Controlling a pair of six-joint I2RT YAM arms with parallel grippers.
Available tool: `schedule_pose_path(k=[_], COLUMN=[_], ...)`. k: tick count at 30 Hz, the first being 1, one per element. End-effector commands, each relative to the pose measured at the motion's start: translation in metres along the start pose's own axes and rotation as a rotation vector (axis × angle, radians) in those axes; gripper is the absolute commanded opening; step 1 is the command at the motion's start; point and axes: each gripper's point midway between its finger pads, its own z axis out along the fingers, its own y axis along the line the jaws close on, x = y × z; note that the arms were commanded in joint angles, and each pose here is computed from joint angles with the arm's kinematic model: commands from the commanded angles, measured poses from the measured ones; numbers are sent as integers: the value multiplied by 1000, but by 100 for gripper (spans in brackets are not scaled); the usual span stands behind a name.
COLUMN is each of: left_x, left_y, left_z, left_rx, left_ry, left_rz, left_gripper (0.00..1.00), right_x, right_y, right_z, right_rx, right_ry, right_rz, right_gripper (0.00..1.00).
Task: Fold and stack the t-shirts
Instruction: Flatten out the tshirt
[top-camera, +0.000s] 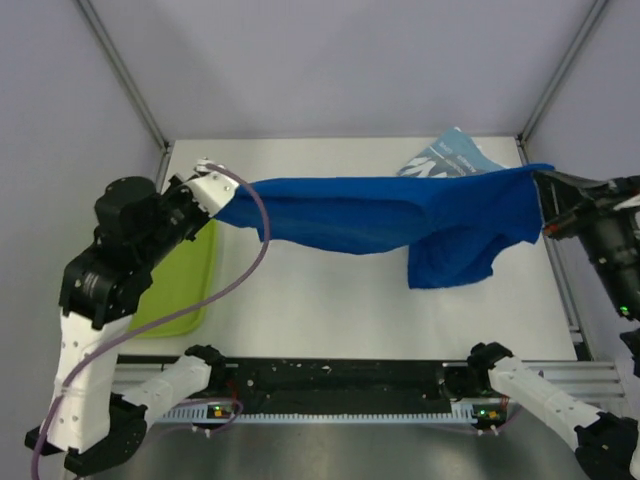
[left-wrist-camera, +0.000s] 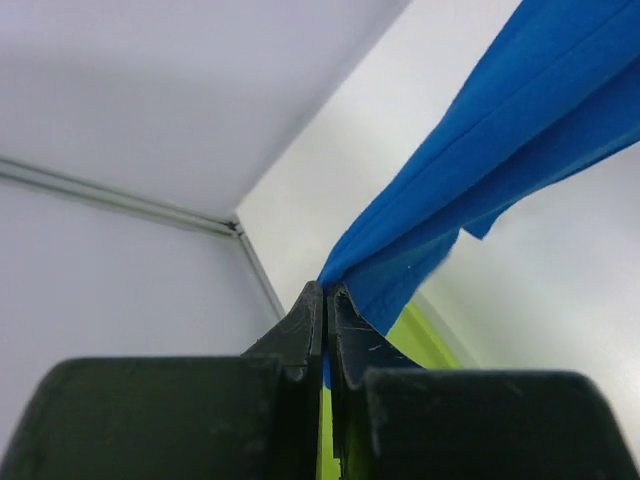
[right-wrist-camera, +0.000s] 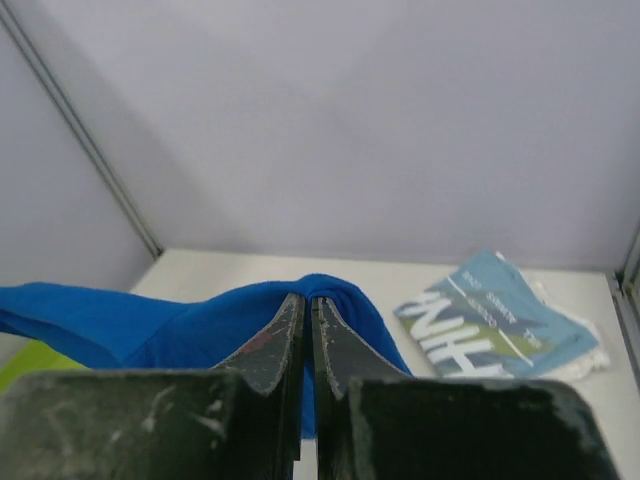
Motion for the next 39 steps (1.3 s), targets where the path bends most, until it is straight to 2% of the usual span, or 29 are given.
schedule_pose_path(k=[1, 7, 11, 14, 19, 22, 25, 31, 36, 39], left_x=[-13, -40, -34, -26, -14, -1, 20, 64, 106, 120], left_y=[25, 12, 23, 32, 44, 34, 15, -1, -7, -3], left_z=[-67, -133, -144, -128, -61, 6, 71, 182, 256, 280], left_rx=[-126, -81, -158, -204, -251, -206, -157, -210, -211, -226], left_ry=[-63, -270, -257, -204, -83, -4, 56, 134, 276, 301], left_rz=[-24, -32, -52, -82, -119, -123, -125, -166, -172, -180], left_gripper=[0, 0, 0, 0, 0, 0, 0, 0, 0, 0], right_x=[-73, -100, -93, -75, -20, 21, 73, 191, 264, 299], right_y=[14, 32, 41, 37, 17, 9, -4, -56, -94, -102], right_z=[-41, -69, -61, -35, 41, 93, 141, 225, 270, 285], right_rx=[-98, -216, -259, -210, -32, 44, 113, 208, 269, 269], right_ry=[-207, -270, -239, -178, -35, 49, 157, 333, 462, 531], right_rz=[1, 22, 28, 32, -8, -60, -89, -56, -33, -64], right_gripper=[0, 0, 0, 0, 0, 0, 0, 0, 0, 0])
